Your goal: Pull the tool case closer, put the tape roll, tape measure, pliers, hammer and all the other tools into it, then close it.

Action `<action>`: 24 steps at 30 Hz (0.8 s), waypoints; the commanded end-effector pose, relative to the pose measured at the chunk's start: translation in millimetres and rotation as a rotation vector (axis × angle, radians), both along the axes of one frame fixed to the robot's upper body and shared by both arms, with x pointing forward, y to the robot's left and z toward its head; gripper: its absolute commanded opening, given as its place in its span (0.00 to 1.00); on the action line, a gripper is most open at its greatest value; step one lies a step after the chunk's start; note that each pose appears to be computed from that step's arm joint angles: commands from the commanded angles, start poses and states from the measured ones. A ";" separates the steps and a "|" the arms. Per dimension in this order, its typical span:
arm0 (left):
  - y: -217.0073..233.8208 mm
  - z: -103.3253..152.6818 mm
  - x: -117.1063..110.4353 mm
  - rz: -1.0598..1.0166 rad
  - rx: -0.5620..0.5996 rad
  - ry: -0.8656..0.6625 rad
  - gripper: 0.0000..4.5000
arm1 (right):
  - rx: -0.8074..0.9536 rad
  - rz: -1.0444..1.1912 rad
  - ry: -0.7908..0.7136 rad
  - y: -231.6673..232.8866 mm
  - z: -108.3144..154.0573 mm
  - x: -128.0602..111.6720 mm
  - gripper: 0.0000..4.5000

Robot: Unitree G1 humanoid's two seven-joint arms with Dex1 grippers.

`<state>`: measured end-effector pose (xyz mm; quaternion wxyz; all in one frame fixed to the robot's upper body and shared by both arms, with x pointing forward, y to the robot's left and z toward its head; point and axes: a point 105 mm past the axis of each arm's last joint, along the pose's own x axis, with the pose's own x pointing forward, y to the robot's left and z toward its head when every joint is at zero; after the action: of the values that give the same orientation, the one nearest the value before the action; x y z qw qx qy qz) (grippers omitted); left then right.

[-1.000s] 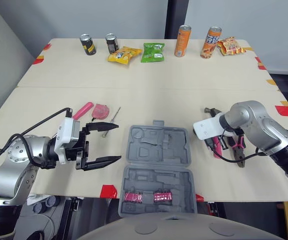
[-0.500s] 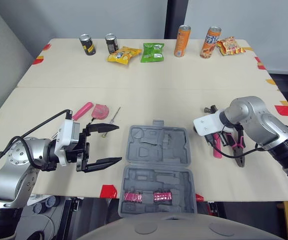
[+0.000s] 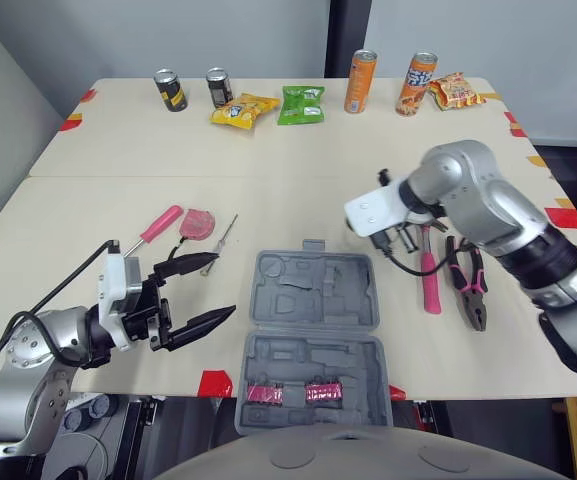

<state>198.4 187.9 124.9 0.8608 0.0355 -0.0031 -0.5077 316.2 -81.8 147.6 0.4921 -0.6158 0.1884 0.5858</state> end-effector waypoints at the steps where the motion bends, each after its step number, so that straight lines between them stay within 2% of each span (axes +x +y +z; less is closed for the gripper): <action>1: 5.9 6.4 -3.8 0.044 0.008 -0.041 1.00 | -0.037 0.096 0.036 22.8 0.9 -8.3 0.00; 6: 15.8 2.0 -11.3 0.087 0.031 -0.023 1.00 | -0.003 0.220 0.042 65.5 -4.1 -18.4 0.00; 13: 18.9 2.4 -13.7 0.078 0.054 -0.019 1.00 | 0.004 0.341 0.068 100.9 -22.8 -38.9 0.00; 24: 26.7 0.8 -12.1 0.064 0.086 -0.007 1.00 | 0.006 0.341 0.039 119.9 -40.1 -28.1 0.00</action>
<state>186.1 209.9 121.4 0.8728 0.0619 0.0232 -0.4836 285.4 33.0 100.6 0.3859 -0.6127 0.1071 0.6813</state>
